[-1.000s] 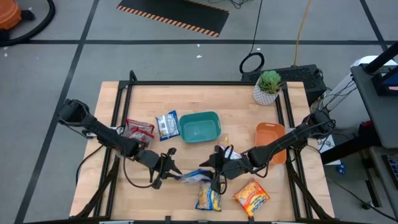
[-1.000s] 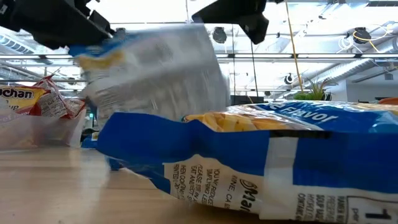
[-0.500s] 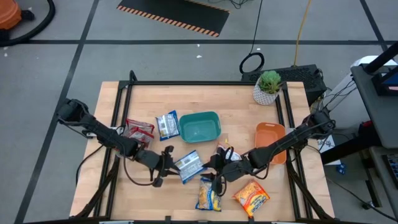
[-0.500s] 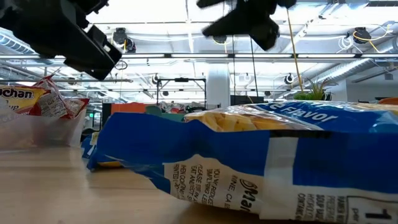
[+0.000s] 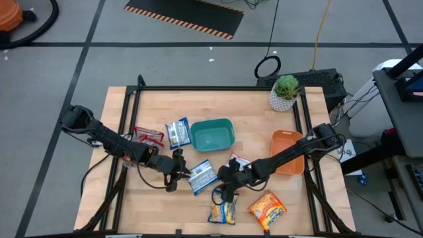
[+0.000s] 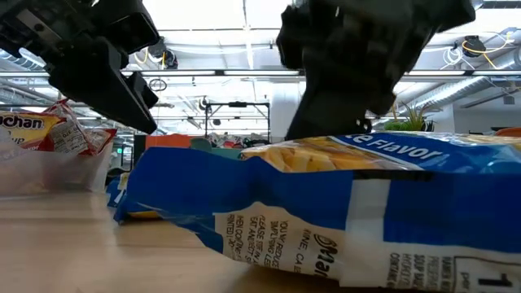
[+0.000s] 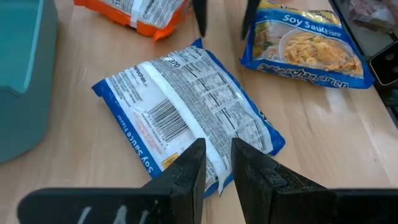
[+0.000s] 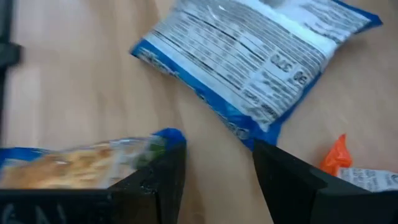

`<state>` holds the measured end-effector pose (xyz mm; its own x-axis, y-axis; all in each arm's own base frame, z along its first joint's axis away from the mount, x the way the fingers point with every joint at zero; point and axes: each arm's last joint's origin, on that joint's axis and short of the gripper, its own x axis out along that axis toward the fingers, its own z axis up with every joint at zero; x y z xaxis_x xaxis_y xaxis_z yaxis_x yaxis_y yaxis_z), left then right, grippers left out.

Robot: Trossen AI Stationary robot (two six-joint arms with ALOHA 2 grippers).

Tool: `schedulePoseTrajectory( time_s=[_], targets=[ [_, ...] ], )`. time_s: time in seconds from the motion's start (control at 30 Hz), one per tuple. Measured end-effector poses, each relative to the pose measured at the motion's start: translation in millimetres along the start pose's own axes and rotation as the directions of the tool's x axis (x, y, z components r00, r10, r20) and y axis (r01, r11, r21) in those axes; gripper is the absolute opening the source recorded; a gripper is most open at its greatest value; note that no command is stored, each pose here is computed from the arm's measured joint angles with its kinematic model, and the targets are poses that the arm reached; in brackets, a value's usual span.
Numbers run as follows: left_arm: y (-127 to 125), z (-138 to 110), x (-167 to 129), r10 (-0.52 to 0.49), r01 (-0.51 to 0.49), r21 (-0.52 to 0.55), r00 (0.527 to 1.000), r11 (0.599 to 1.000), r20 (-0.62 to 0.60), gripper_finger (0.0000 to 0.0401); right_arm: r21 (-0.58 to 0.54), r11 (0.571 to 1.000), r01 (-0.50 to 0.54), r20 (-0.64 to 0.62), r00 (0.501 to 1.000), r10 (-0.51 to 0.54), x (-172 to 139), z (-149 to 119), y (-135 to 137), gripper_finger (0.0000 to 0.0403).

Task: Sort Maruchan noodles
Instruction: Put the middle blue noodle pack into the orange bin

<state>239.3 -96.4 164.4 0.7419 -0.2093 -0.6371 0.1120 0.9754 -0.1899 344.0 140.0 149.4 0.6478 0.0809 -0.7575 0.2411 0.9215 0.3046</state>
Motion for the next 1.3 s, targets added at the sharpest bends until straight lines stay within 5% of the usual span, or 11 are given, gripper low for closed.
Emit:
schedulePoseTrajectory(
  time_s=[0.4, 0.8, 1.07, 1.3],
  targets=[
    [1.9, -3.9, 0.0, 0.015, -0.015, 0.004, 0.999, 1.000, -0.041, 0.0079, -0.064, 0.995, 0.080, 0.014, 0.997, -0.080, 9.0, -1.5, -8.3, 0.0195],
    [4.1, -10.8, -0.6, 0.036, -0.040, -0.030, 0.993, 0.999, -0.113, 0.0079, -0.351, 0.931, 0.102, 0.121, 0.991, -0.063, 43.5, -6.7, -9.7, 0.0264],
    [5.9, -16.1, -1.4, 0.055, -0.061, -0.028, 0.984, 0.998, -0.167, 0.0079, -0.387, 0.918, 0.086, 0.168, 0.986, -0.022, 31.5, 3.4, -3.9, 0.0255],
    [5.5, -17.0, -1.6, 0.056, -0.062, -0.029, 0.983, 0.998, -0.175, 0.0079, -0.369, 0.913, 0.174, 0.272, 0.960, -0.073, 19.8, 15.1, -2.7, 0.0257]
  ],
)
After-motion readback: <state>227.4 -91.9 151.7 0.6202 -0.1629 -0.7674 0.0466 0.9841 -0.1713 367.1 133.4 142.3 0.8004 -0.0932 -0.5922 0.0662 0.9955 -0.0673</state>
